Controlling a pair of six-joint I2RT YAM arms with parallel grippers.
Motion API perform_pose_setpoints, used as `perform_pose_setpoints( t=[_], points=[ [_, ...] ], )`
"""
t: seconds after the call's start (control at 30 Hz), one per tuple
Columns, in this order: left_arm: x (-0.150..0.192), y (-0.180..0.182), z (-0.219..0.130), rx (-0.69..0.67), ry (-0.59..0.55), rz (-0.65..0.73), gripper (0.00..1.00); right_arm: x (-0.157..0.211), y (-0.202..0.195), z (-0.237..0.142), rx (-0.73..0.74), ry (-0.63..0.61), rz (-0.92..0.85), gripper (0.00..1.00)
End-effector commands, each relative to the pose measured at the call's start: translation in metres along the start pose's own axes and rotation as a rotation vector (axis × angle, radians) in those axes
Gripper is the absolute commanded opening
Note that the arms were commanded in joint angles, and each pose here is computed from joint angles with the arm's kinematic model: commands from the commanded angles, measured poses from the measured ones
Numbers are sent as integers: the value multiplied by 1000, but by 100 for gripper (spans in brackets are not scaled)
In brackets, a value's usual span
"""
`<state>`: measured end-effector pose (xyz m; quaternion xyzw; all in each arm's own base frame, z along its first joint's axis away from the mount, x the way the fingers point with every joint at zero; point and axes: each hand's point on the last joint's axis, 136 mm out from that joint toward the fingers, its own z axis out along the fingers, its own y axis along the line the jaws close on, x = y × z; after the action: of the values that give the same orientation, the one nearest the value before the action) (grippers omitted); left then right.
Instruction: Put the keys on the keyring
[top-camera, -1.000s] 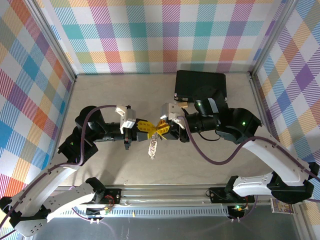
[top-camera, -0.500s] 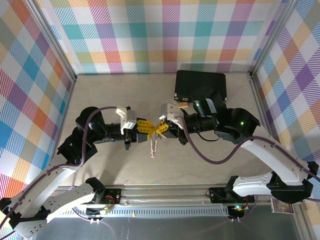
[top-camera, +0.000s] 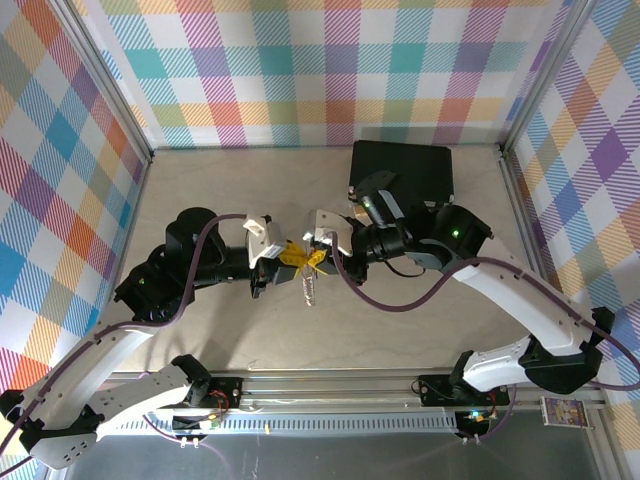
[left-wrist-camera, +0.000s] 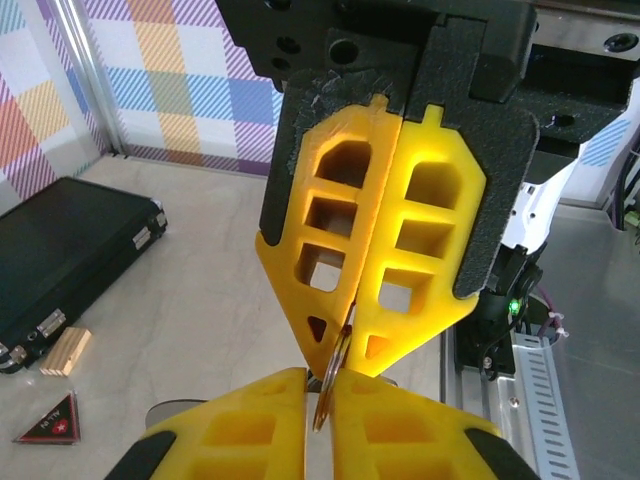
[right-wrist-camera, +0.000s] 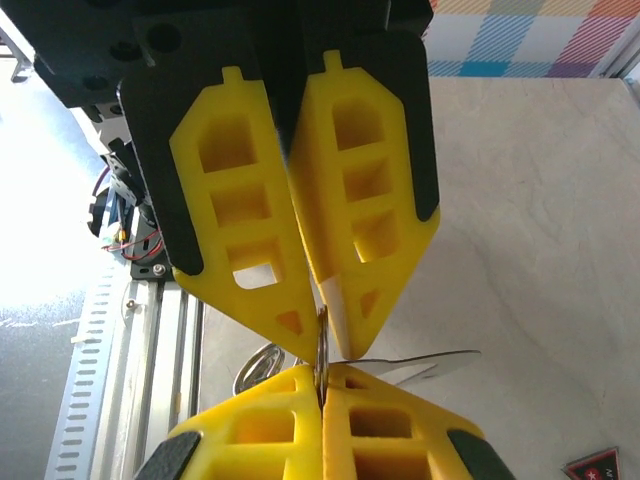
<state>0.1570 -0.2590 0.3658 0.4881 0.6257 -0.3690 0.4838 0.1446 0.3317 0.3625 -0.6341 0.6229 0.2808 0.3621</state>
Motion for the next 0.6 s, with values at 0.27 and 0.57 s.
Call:
perform_pose_setpoints(
  t=[0.27,0.57],
  points=[
    [-26,-9,-4,54,-120,7,0,-7,16,-7,-60,-34,-5,0],
    [-52,-27,-12,151,-240,6,0,-21,17,-27,-2,-161,4,19]
  ],
)
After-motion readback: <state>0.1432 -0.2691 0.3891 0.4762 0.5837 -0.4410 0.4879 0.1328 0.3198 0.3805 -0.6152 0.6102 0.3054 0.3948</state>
